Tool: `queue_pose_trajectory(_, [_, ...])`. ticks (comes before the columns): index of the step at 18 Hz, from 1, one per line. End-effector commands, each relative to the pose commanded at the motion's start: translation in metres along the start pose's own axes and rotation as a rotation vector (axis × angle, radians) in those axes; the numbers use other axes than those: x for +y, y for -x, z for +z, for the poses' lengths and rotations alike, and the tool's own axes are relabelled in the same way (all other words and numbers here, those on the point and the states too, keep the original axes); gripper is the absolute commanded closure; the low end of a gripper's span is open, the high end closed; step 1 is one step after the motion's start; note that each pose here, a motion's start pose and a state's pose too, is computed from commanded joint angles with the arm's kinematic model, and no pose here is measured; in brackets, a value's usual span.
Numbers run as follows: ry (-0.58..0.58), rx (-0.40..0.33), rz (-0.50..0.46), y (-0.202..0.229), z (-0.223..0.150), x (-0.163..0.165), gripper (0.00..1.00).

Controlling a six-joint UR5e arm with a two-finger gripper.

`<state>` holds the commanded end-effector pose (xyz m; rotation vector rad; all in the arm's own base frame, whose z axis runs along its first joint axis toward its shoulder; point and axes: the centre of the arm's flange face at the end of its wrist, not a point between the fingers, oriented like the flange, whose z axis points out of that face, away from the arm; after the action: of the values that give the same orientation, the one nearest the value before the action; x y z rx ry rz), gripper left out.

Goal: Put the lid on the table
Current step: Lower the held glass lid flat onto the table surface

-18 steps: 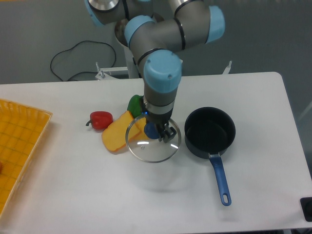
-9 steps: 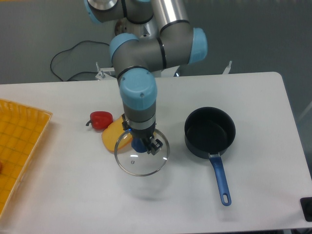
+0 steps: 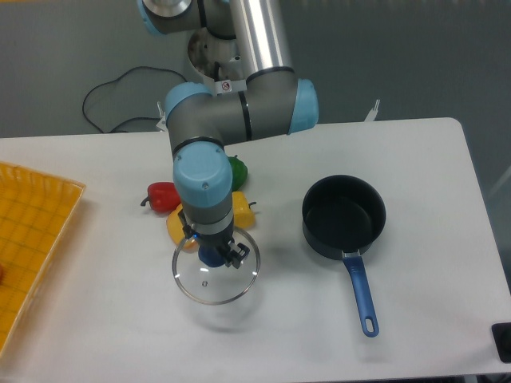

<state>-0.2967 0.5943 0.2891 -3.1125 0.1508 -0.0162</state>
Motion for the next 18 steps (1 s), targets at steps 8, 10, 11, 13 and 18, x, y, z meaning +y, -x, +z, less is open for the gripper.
queue_pose_trajectory(8, [-0.012,-0.004,-0.116,-0.007,0.020,-0.014,0.56])
queue_pose_trajectory(10, [-0.012,-0.006,-0.138,-0.007,0.020,-0.015,0.56])
queue_pose_trajectory(11, [-0.010,-0.004,-0.138,-0.008,0.021,-0.015,0.56])
queue_pose_trajectory(13, [-0.005,0.000,-0.140,-0.007,0.026,-0.015,0.55])
queue_pose_trajectory(18, [0.015,0.010,-0.126,-0.013,0.041,-0.021,0.55])
